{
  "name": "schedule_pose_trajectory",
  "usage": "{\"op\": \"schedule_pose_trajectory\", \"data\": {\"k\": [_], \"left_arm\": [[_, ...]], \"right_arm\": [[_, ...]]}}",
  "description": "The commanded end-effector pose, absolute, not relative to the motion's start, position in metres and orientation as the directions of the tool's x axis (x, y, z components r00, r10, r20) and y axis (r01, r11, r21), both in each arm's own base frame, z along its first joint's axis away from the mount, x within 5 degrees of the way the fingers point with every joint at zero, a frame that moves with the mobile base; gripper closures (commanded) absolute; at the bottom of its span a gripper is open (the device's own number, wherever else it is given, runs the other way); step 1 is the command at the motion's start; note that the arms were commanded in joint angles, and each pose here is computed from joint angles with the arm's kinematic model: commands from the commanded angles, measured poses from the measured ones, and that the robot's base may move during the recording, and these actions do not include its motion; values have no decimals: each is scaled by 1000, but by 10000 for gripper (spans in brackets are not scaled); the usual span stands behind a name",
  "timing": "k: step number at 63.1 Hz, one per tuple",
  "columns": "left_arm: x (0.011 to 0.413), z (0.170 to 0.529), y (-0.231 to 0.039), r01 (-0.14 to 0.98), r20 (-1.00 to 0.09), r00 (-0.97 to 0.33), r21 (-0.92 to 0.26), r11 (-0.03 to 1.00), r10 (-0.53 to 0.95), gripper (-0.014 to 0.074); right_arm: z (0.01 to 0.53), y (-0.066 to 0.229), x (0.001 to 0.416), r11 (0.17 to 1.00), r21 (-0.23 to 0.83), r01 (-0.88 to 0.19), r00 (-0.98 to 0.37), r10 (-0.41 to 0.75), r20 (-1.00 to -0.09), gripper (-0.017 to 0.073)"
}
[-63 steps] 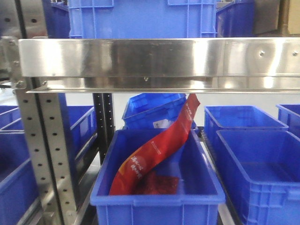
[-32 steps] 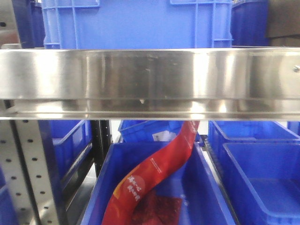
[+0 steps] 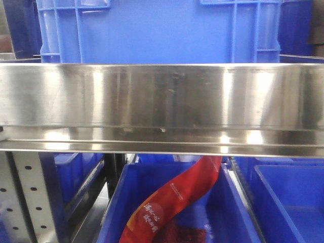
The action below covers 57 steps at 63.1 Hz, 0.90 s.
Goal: Grab PVC pipe and place in blue bin
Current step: 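Approach the shelf and bring both held pipes over the blue bins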
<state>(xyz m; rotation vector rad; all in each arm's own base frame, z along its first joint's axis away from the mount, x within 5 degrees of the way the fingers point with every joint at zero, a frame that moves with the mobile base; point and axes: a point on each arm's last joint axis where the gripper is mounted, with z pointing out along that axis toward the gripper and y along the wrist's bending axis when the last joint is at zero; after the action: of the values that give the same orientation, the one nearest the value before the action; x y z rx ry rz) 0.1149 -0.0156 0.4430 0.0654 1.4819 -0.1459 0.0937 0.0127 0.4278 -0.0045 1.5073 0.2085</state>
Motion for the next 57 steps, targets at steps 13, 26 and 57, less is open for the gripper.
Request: {"op": "schedule_pose_trajectory", "data": {"k": [13, 26, 57], "left_arm": [[113, 447, -15, 138, -990, 119, -56, 989, -73, 704], [113, 447, -15, 138, -990, 119, -56, 989, -73, 704], [113, 447, -15, 138, -990, 119, -56, 989, -73, 704]], "right_arm": [[432, 13, 92, 982, 120, -147, 83, 133, -988, 727], [432, 13, 92, 982, 120, -147, 83, 133, -988, 727], [432, 13, 92, 982, 120, -147, 83, 133, -988, 727]]}}
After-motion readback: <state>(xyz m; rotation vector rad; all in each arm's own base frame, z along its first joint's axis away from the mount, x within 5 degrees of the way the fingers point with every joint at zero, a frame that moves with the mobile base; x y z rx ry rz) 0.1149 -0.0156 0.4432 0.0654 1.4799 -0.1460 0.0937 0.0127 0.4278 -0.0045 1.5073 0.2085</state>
